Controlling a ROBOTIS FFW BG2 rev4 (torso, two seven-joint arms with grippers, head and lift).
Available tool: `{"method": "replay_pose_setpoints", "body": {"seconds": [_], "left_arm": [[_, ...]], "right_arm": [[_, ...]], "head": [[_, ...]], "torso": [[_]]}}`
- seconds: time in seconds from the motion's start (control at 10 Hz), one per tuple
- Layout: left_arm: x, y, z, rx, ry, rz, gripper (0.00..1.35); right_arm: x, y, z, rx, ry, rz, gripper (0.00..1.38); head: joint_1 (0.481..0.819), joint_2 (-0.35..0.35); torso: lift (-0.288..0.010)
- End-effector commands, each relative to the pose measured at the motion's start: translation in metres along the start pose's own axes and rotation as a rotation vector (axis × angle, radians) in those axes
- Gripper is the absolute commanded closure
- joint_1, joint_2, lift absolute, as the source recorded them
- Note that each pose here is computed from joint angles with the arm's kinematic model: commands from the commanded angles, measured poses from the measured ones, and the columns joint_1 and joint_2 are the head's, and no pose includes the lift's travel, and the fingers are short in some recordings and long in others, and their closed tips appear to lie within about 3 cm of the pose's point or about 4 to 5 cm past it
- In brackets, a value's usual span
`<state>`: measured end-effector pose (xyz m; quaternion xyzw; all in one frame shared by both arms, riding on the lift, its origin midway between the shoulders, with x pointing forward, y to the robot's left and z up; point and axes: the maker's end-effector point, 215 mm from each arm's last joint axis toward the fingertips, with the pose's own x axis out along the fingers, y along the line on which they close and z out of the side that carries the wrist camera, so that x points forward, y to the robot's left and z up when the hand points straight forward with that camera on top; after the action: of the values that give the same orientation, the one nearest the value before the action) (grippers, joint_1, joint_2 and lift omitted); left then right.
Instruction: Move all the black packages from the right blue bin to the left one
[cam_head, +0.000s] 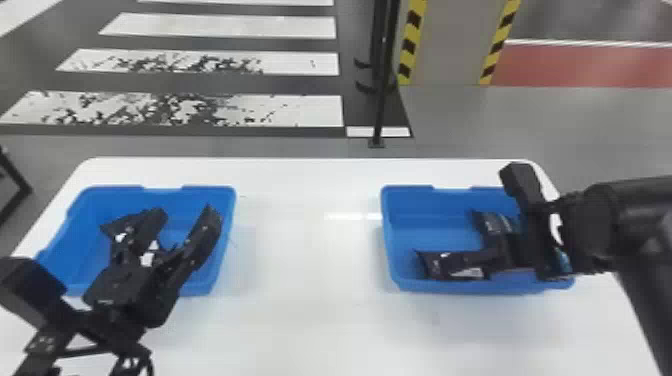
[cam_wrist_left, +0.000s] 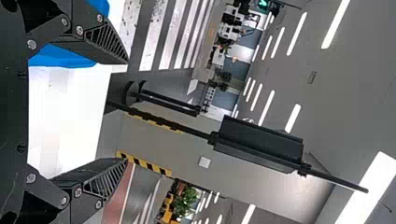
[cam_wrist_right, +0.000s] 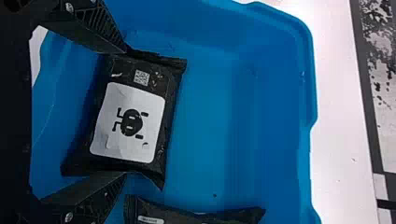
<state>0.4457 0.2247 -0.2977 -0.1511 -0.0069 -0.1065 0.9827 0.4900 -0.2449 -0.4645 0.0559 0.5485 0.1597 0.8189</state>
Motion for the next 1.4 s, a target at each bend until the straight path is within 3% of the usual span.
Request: {"method": "replay_pose_setpoints", "body": {"seconds": [0.0, 0.1, 0.2, 0.3, 0.5, 0.7, 0.8, 1.3], "left_arm": [[0.0, 0.001, -0.002, -0.002, 0.006, 0.001, 0.32], [-0.001, 0.003, -0.005, -0.003, 0.012, 0.005, 0.32], [-0.002, 0.004, -0.005, -0.003, 0.013, 0.007, 0.32], [-0.004, 0.006, -0.007, -0.007, 0.016, 0.011, 0.32], [-0.005, 0.01, -0.008, -0.007, 0.016, 0.019, 0.32], [-0.007, 0.014, -0.01, -0.018, 0.015, 0.03, 0.32], [-0.008, 0.014, -0.009, -0.022, 0.009, 0.031, 0.32], [-0.01, 0.016, -0.008, -0.028, -0.002, 0.035, 0.32]], "right_arm": [[0.013, 0.003, -0.014, 0.023, 0.054, 0.022, 0.09], [0.02, 0.005, -0.023, 0.039, 0.082, 0.041, 0.13], [0.023, 0.009, -0.027, 0.048, 0.091, 0.062, 0.32], [0.022, 0.015, -0.026, 0.047, 0.089, 0.079, 0.66], [0.024, 0.019, -0.029, 0.049, 0.094, 0.094, 0.9], [0.029, 0.035, -0.044, 0.059, 0.099, 0.154, 0.91], [0.026, 0.04, -0.037, 0.049, 0.022, 0.172, 1.14], [-0.007, 0.047, -0.003, -0.004, -0.204, 0.142, 1.12]], "head": [[0.695, -0.024], [0.695, -0.022], [0.695, -0.018], [0.695, -0.011], [0.695, 0.003], [0.695, 0.017], [0.695, 0.03], [0.695, 0.043]], "torso": [[-0.14], [-0.14], [-0.14], [-0.14], [-0.14], [-0.14], [-0.14], [-0.14]]}}
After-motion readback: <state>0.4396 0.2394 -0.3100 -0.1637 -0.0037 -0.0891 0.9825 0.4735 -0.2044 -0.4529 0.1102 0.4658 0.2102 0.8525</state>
